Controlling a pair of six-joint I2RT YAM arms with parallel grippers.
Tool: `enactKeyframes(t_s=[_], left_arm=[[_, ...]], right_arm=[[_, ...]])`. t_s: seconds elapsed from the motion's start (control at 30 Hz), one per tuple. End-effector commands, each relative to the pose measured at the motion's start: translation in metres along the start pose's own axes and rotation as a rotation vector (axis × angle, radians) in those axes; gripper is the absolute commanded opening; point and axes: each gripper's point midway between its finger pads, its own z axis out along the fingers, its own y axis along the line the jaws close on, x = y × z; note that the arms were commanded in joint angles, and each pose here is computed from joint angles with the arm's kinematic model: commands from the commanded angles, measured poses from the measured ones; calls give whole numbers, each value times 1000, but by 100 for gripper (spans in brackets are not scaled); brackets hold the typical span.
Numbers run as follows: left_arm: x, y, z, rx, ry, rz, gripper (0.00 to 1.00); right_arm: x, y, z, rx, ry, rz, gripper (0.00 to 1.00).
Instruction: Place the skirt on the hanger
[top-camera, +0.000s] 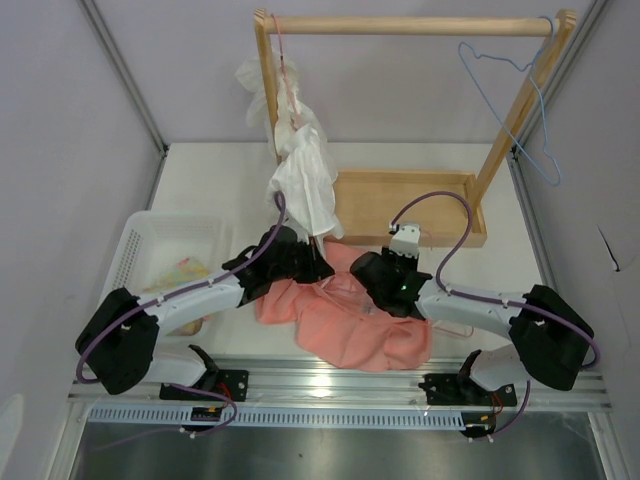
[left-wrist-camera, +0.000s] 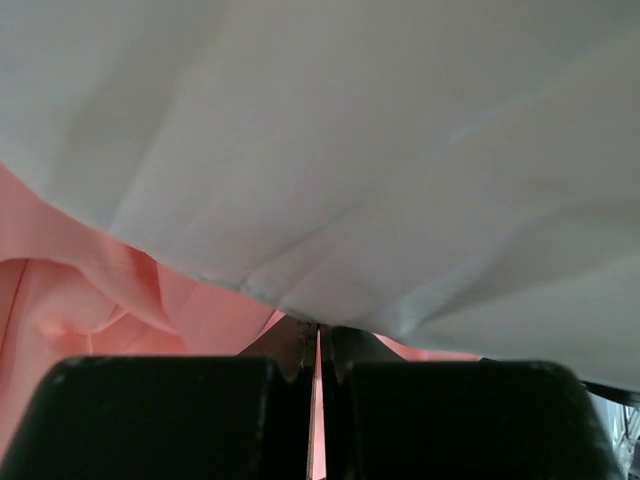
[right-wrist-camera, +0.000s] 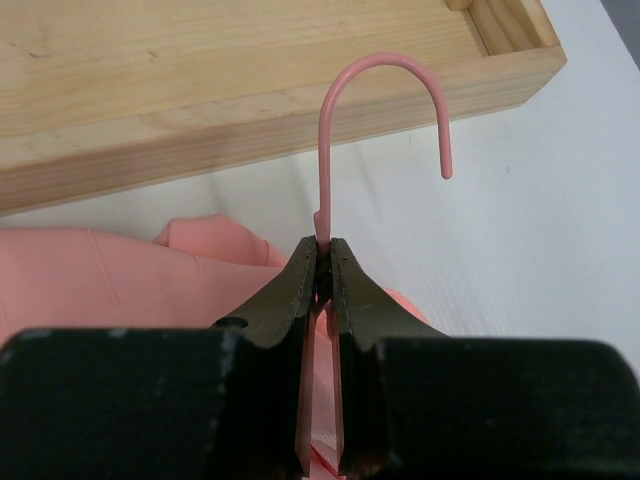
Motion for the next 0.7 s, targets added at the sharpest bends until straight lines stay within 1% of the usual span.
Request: enactKeyframes(t_s=[0.0,0.23,0.4,0.43,0.53,0.67], left_arm=[[-17,-23,1,31,-31,58,0],[-6,-42,-2,78,14,88,0],[-10,-56,-11,116,0,113,0],[-4,-53,-13,100,24,116,0],[-8,-54,-16,94,14,135,0],[-21,-62,-24,108,-37,151,0]], right_arm=[[-28,2,-6,-6,-59,158,0],[-50,-5,-2,19,-74,220,0],[-59,-15,1,28,-77,276,0],[-63,-16,0,18,-77,301,0],[-71,-18,-4,-8,-77,330,0],[-86,-20,-15,-61,-100,364,0]])
